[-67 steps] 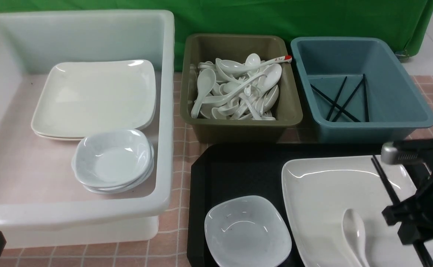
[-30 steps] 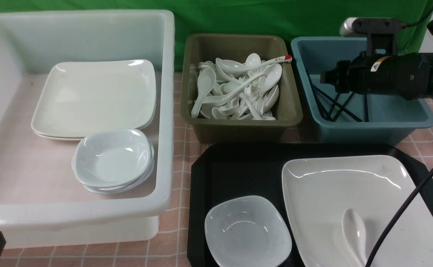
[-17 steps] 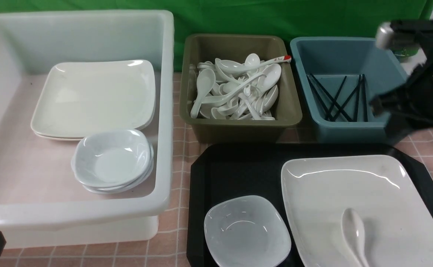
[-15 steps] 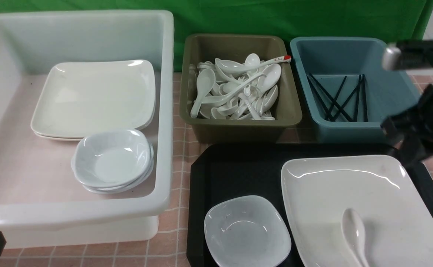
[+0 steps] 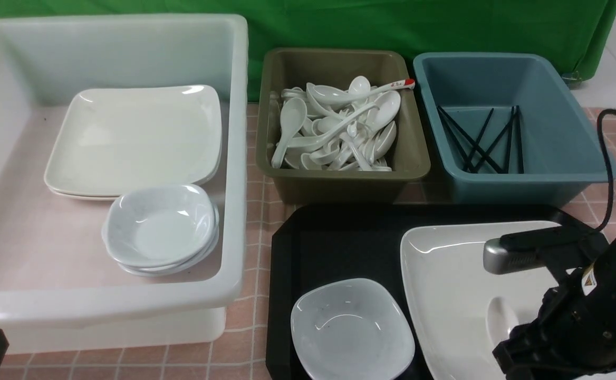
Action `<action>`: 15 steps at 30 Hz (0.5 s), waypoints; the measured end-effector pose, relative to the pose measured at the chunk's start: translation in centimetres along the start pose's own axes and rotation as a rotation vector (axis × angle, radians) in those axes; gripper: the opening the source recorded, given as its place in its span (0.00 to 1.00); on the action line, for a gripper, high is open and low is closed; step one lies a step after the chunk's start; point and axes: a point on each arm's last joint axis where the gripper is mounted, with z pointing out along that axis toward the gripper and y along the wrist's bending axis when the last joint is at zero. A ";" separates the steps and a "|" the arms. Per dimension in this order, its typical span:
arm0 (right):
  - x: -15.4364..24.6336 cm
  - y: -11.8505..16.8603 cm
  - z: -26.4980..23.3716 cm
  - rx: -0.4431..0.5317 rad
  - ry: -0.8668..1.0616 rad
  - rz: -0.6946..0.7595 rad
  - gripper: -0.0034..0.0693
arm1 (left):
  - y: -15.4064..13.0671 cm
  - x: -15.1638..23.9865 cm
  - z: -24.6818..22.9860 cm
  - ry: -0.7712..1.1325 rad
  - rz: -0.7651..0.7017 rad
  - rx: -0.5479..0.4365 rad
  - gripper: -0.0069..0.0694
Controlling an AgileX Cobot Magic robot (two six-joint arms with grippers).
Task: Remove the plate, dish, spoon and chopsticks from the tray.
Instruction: Use the right arm to grab a soup spoon from the plate
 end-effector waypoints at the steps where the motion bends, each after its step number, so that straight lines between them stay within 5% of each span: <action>1: 0.0 0.0 0.1 0.000 0.000 -0.001 0.67 | 0.0 0.0 0.0 0.000 0.000 0.000 0.12; 7: -1.3 -0.2 2.5 0.014 0.017 0.006 0.68 | 0.0 0.0 0.0 0.000 0.000 0.000 0.12; 15: -2.0 -0.5 4.9 0.035 0.067 0.005 0.53 | 0.0 0.0 0.0 0.000 0.005 -0.001 0.12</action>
